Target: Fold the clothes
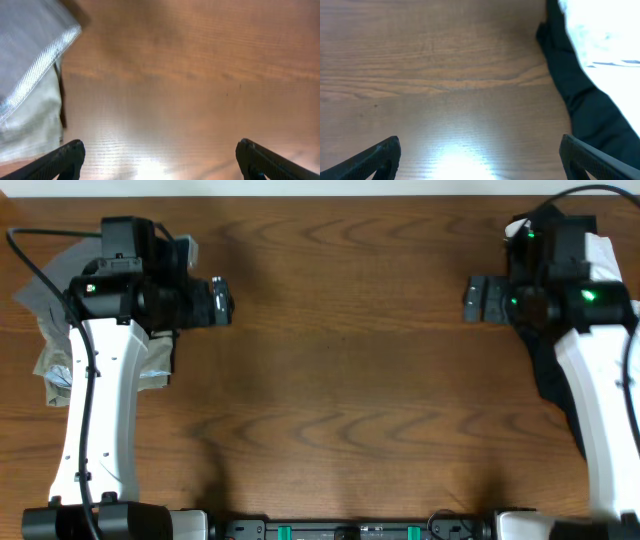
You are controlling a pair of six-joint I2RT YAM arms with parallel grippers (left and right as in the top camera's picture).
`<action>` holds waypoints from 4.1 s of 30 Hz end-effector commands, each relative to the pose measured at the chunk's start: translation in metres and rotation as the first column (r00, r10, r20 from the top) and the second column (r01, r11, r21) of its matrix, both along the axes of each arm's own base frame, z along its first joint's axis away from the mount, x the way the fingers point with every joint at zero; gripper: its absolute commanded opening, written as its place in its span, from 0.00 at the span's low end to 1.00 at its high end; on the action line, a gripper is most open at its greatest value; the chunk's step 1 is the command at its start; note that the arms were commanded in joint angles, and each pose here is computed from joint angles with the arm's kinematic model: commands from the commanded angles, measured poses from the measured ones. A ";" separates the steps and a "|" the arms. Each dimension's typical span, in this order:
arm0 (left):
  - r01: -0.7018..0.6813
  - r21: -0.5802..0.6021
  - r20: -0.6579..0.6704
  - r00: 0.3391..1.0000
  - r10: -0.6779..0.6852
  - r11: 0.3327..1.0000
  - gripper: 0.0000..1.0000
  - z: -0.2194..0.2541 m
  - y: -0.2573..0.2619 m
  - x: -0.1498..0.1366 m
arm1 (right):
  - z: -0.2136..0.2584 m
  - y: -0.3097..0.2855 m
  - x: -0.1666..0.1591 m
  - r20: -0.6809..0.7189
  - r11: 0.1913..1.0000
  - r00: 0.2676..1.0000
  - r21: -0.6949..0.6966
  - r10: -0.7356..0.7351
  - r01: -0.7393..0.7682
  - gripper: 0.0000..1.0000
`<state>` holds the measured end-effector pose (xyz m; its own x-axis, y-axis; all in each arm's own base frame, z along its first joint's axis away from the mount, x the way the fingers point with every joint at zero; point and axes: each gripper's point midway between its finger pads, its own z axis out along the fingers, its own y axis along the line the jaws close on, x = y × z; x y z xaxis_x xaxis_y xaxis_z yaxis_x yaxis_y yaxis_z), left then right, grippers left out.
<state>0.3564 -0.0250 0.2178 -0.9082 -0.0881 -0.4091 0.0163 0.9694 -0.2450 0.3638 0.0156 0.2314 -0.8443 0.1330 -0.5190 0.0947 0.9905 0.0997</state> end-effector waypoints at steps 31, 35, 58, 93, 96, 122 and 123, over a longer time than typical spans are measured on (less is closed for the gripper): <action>0.070 0.028 0.363 0.929 -0.076 0.997 0.98 0.015 -0.022 -0.122 | -0.076 -0.010 -0.186 0.070 0.997 0.995 0.040 -0.076 0.073 0.99; 0.070 0.028 0.356 0.932 -0.076 0.997 0.98 0.013 -0.022 -0.121 | -0.077 -0.010 -0.188 0.059 0.997 0.995 0.039 -0.076 0.074 0.99; 0.070 0.028 0.352 0.933 -0.076 0.997 0.98 0.013 -0.022 -0.121 | -0.037 -0.012 -0.192 0.444 0.997 0.893 0.059 -0.075 0.055 0.99; 0.070 0.028 0.349 0.934 -0.076 0.997 0.98 0.012 -0.022 -0.120 | -0.075 -0.004 -0.118 0.805 0.993 0.583 -0.112 0.109 -0.031 0.99; 0.070 0.028 0.349 0.934 -0.076 0.997 0.98 0.012 -0.022 -0.120 | -0.074 -0.003 -0.118 0.805 0.993 0.582 -0.111 0.110 -0.035 0.99; 0.070 0.028 0.349 0.934 -0.076 0.997 0.98 0.012 -0.022 -0.120 | -0.074 -0.003 -0.118 0.808 0.994 0.581 -0.100 0.103 -0.037 0.99; 0.070 0.028 0.348 0.934 -0.076 0.997 0.98 0.012 -0.022 -0.120 | -0.074 -0.003 -0.118 0.808 0.994 0.580 -0.100 0.103 -0.037 0.99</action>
<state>0.2365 -0.0474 0.2316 -0.7088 -0.0229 -0.7050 0.1696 0.9646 -0.2018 0.2462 0.0132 0.1580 -0.0740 0.0449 -0.9962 -0.0602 0.9970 0.0494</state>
